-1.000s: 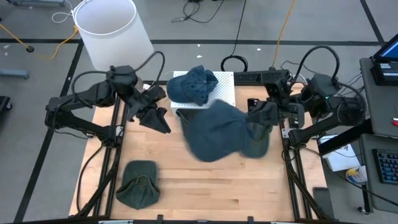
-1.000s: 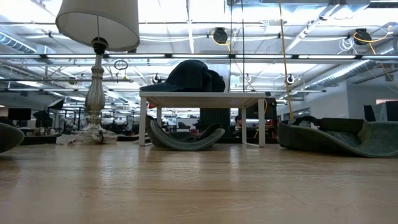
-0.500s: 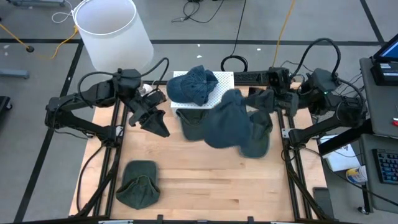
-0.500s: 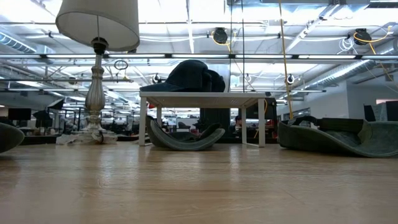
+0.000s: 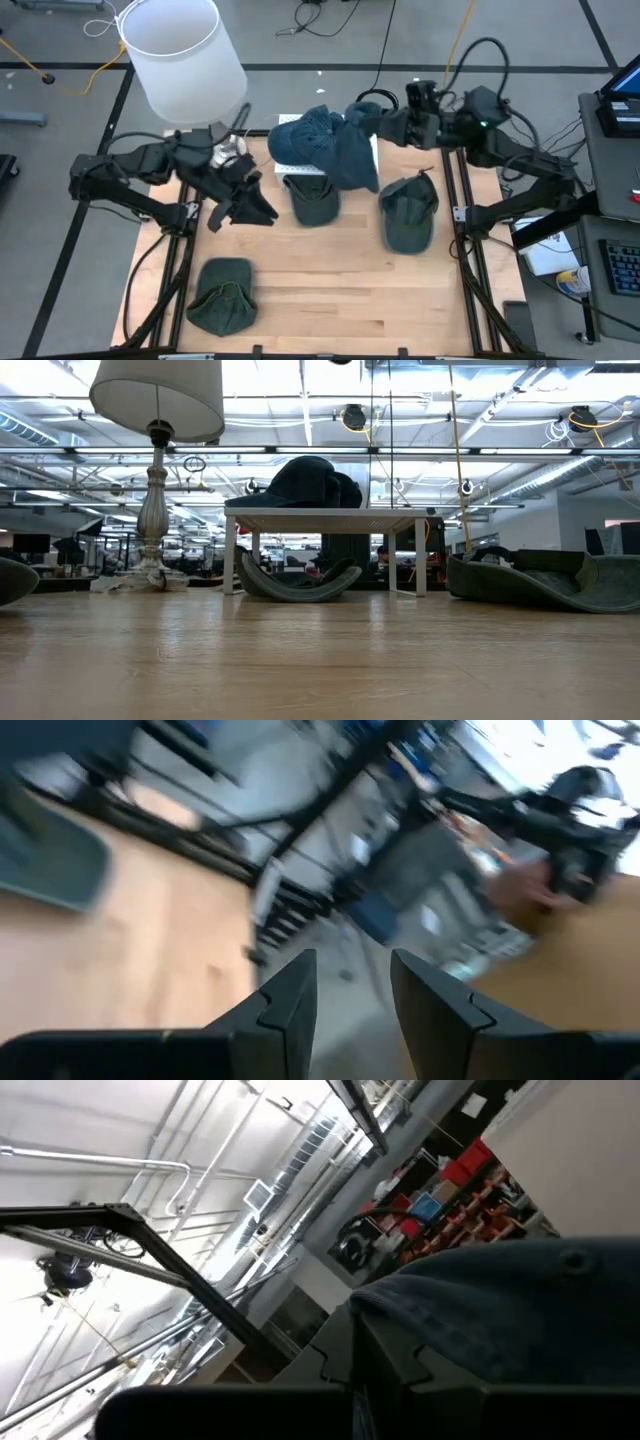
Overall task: Pick & Place hat
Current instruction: Stack the blue cap on the blue caps on the shelf
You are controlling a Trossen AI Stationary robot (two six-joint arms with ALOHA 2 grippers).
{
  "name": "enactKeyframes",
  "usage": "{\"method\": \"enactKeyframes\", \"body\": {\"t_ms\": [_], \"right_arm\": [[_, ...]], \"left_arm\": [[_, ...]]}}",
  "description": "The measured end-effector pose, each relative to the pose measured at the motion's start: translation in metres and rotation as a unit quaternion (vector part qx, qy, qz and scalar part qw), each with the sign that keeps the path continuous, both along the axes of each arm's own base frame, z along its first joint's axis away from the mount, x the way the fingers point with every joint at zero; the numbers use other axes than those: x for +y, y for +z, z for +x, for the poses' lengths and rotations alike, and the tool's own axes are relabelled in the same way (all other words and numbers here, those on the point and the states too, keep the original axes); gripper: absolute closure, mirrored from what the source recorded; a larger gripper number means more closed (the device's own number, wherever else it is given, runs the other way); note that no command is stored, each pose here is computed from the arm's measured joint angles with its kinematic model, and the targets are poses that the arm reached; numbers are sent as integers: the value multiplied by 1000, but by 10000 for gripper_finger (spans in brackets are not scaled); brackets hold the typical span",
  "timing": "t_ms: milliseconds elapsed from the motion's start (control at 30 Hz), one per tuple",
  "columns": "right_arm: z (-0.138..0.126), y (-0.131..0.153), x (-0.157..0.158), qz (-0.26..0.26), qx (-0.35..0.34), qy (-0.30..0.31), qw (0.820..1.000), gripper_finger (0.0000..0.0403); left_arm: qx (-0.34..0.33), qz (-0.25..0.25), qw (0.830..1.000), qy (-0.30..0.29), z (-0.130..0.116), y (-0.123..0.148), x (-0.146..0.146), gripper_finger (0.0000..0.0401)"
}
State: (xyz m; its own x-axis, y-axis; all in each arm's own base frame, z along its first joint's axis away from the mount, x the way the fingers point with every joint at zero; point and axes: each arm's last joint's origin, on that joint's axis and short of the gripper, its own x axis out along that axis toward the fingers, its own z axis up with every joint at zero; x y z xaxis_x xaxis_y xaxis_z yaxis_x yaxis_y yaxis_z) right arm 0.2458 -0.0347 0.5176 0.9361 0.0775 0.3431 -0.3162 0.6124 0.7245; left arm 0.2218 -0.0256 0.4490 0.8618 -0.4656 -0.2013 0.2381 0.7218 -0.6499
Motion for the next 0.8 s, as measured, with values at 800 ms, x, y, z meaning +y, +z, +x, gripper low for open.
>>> {"method": "enactKeyframes", "body": {"t_ms": [800], "right_arm": [[68, 7, -103, -12, -17, -14, 1000, 403]], "left_arm": [[56, 174, 954, 236, -53, -9, -33, 270]]}}
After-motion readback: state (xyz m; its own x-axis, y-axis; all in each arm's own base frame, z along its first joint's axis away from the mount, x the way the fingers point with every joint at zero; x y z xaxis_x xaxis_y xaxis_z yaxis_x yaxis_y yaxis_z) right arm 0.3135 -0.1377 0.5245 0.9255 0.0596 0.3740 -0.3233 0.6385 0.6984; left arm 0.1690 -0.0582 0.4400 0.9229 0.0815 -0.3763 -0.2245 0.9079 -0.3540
